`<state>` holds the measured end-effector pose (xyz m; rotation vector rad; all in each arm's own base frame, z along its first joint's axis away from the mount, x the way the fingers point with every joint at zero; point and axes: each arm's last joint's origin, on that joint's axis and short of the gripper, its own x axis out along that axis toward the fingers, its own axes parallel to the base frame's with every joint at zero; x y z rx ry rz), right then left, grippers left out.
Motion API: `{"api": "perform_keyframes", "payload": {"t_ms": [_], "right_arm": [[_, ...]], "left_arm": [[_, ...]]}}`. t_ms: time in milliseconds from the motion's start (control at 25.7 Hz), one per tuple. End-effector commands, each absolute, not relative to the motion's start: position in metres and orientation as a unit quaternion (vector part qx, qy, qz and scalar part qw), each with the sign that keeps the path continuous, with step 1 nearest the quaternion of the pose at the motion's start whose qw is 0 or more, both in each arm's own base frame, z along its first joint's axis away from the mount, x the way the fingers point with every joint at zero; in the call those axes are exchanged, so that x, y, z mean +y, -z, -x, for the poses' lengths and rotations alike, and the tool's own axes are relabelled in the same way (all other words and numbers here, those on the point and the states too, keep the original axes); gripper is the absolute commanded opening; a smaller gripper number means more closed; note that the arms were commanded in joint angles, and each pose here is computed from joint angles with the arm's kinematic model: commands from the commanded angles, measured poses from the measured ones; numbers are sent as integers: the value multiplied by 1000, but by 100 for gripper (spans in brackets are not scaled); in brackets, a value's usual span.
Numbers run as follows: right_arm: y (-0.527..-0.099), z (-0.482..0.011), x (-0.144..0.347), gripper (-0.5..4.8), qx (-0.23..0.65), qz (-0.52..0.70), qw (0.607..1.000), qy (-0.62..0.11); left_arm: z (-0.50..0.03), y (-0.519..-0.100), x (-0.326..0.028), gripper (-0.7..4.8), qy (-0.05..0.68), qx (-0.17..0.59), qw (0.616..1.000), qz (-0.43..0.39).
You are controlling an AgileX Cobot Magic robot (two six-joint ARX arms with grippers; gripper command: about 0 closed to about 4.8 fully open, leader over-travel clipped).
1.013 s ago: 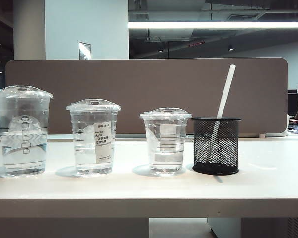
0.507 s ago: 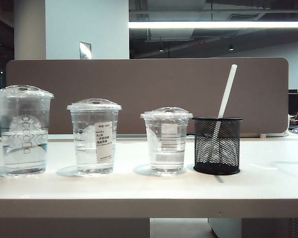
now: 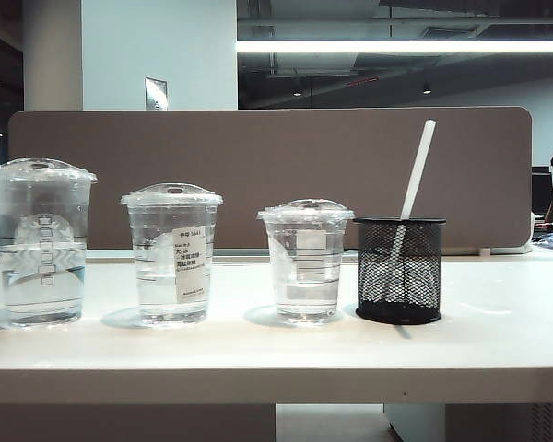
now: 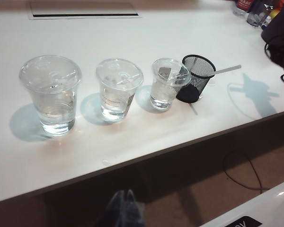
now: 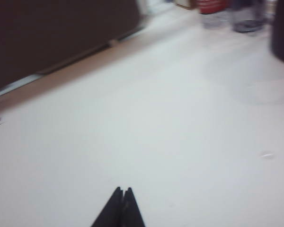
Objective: Pick up the straw and insert it into the medium coffee cup.
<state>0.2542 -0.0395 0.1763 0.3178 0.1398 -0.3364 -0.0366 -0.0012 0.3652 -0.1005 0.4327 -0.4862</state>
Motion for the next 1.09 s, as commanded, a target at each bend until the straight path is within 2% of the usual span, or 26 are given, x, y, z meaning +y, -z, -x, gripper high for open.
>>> {"api": "perform_keyframes", "payload": {"t_ms": [39,468,507,546,662,818,974,1091], "right_arm": [[-170,-242,-19,-6,29,-160,979,126],[-132,-187,44,1,62,-151,986,-25],[-131,-186,47,16,66,-150,985,-45],[-131,-185,53,56,72,-140,984,-82],[-132,-182,62,121,77,-134,980,-124],[-132,-178,73,125,74,-94,980,-157],[-134,-174,82,215,59,-56,980,-184],[-138,-176,83,226,38,-55,980,-188]], "left_arm": [[37,-366,-1,-4,241,209,947,51],[37,-366,-1,-4,242,209,946,51],[37,-366,-1,-4,242,209,946,51],[37,-366,-1,-4,243,209,946,51],[37,-366,-1,-4,244,209,946,51],[37,-366,-1,-4,244,209,946,51],[37,-366,-1,-4,244,209,946,52],[37,-366,-1,-4,243,209,946,51]]}}
